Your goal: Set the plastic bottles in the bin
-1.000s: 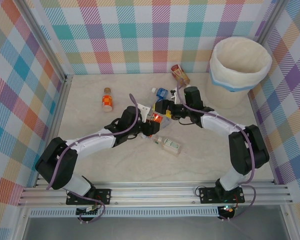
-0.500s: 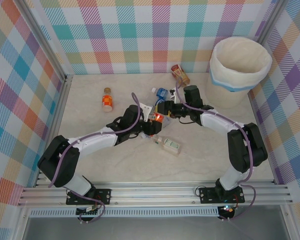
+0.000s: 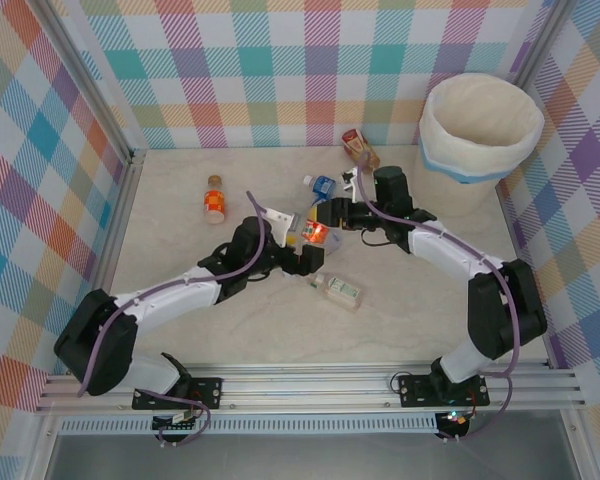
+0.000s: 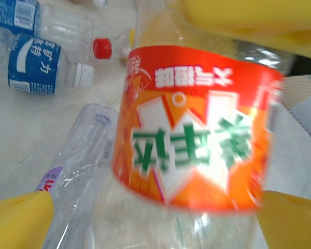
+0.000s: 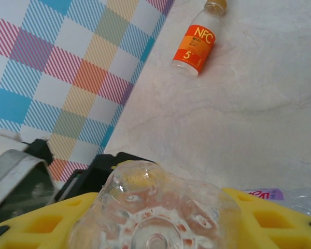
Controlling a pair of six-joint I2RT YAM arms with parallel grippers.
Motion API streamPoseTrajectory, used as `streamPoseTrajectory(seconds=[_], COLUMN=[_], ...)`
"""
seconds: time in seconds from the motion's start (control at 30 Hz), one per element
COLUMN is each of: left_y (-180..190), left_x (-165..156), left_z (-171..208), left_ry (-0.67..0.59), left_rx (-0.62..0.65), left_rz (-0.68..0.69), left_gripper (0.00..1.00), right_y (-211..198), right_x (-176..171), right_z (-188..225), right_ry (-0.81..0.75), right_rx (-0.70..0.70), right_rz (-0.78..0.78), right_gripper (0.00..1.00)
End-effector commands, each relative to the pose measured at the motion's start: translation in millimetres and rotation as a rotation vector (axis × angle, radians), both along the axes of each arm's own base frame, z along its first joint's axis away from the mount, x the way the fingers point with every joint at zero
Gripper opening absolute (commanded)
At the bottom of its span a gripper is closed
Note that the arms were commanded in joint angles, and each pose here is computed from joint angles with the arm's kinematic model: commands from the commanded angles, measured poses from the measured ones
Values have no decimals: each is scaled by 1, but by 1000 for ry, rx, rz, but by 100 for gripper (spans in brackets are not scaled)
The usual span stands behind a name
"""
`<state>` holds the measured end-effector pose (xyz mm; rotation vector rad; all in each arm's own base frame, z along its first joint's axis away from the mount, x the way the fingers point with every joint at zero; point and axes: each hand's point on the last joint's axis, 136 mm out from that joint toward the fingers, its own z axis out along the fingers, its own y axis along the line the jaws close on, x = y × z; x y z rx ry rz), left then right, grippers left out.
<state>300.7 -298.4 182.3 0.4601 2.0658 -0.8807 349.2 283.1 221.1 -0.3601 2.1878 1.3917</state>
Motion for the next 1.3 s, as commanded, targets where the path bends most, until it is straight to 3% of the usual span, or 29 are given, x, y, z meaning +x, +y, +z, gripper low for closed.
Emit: streamPoseTrajectory(seconds=[0.0, 0.1, 0.3, 0.5, 0.83, 0.97, 1.17, 1.27], left_y=[26, 68, 110, 128, 135, 139, 149, 153], left_x=[12, 23, 22, 19, 19, 16, 9, 7], left_z=[29, 25, 11, 0, -8, -10, -13, -16], left_ry=[-91, -101, -75, -53, -14, -6, 3, 10], left_rx=[-73, -61, -14, 2, 4, -7, -18, -26], left_rz=[163, 401, 593, 675, 707, 723, 749, 763], left_gripper=[100, 100, 100, 100, 100, 100, 100, 100], right_y=[-15, -31, -79, -143, -261, -306, -368, -389], right_x=[3, 9, 26, 60, 124, 146, 172, 188], right_z=[15, 20, 36, 73, 208, 235, 259, 253], right_ry=[-64, -81, -121, -154, -544, -630, -713, -674], right_rx=[-9, -44, -129, -151, -362, -498, -775, -897], right_rz=[-27, -74, -229, -422, -829, -1018, -1272, -1338], right_gripper=[43, 42, 40, 38, 40, 39, 46, 64])
